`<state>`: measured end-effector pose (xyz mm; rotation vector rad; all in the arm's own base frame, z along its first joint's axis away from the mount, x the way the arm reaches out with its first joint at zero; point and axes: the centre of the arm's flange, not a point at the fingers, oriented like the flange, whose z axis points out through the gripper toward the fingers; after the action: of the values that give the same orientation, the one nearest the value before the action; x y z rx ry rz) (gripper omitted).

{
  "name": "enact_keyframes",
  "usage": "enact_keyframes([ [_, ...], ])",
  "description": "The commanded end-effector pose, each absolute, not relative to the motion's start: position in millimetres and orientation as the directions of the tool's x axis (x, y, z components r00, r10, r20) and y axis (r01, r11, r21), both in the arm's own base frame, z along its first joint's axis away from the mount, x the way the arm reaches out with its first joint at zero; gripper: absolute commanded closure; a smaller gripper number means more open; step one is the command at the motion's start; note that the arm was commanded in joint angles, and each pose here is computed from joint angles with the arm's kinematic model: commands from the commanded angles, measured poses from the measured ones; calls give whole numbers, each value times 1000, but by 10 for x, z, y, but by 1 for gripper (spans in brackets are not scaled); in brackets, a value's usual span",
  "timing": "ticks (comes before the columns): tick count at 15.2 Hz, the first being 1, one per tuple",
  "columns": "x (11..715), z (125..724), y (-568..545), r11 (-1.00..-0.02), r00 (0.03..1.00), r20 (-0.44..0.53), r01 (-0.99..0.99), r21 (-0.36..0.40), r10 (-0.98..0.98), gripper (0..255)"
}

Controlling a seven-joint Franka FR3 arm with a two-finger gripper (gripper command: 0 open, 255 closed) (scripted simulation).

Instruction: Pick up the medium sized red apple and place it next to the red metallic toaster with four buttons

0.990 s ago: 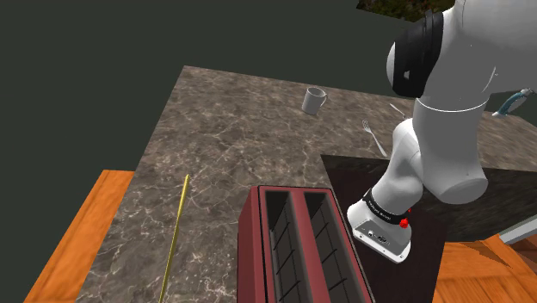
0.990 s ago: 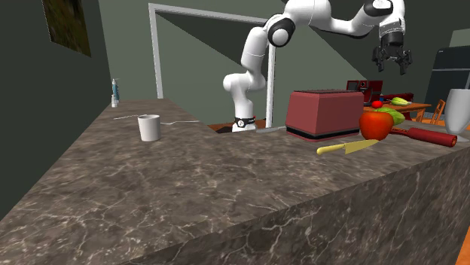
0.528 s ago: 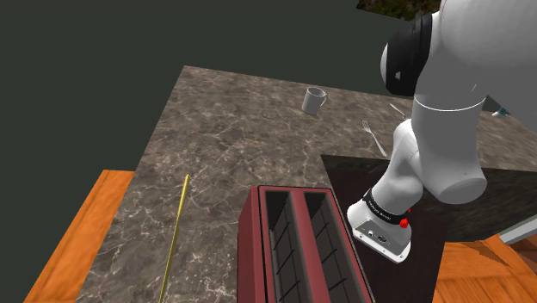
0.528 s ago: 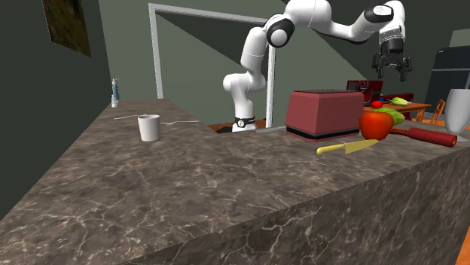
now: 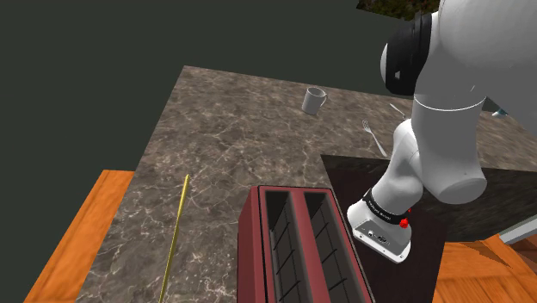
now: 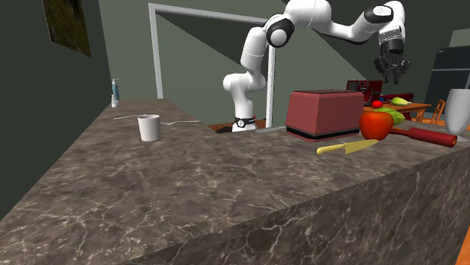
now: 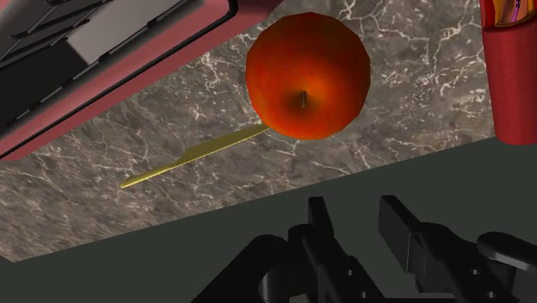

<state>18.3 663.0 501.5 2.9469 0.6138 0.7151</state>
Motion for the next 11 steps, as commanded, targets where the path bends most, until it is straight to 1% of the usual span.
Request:
enact_keyframes([
  [1,183,5015,6630,-920,815,431,367,137,389,255],
  [8,183,5015,6630,-920,815,431,367,137,389,255],
  [9,183,5015,6630,-920,815,431,367,137,389,0],
  [11,215,4795,6456,-924,823,426,370,100,376,0],
])
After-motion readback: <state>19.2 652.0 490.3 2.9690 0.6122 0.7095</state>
